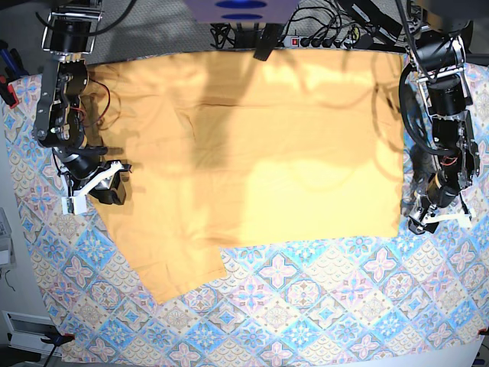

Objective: Fold the T-shirt properly
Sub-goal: 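Move both grippers outward along the shirt's sides toward the hem, then lower both grippers onto the shirt's side edges and close them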

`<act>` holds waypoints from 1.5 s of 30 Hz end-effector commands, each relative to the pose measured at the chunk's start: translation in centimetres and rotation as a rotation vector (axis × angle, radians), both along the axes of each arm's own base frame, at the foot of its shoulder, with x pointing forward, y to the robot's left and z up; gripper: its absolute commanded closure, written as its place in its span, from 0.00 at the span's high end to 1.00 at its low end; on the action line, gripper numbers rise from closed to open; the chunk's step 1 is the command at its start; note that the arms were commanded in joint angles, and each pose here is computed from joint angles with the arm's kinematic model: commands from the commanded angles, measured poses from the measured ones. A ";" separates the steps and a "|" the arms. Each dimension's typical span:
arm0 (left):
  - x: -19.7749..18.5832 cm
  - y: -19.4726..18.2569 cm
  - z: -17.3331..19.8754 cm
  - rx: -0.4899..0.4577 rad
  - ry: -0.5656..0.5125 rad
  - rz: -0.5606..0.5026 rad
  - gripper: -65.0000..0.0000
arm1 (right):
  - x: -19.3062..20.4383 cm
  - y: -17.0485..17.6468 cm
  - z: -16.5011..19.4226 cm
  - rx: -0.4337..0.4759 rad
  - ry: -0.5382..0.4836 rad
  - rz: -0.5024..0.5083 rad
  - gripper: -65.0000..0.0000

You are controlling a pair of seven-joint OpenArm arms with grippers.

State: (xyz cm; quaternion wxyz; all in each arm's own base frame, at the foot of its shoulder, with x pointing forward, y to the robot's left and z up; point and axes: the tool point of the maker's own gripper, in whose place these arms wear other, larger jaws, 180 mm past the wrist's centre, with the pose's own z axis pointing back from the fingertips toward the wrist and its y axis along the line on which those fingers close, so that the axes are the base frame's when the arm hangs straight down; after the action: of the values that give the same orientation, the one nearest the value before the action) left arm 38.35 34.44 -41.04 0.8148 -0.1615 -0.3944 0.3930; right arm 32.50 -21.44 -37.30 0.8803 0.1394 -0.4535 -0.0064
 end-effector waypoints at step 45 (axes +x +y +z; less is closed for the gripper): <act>-2.8 -5.7 -6.4 -0.032 0.111 -0.022 0.59 | 0.6 0.7 1.4 0.026 -0.055 -0.002 0.25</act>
State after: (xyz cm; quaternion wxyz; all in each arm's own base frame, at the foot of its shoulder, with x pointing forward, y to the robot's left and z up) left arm 36.14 29.94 -46.74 0.8255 -0.1427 -0.3716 0.4002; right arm 32.01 -20.42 -37.76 0.8800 0.1507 -0.4502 -0.0139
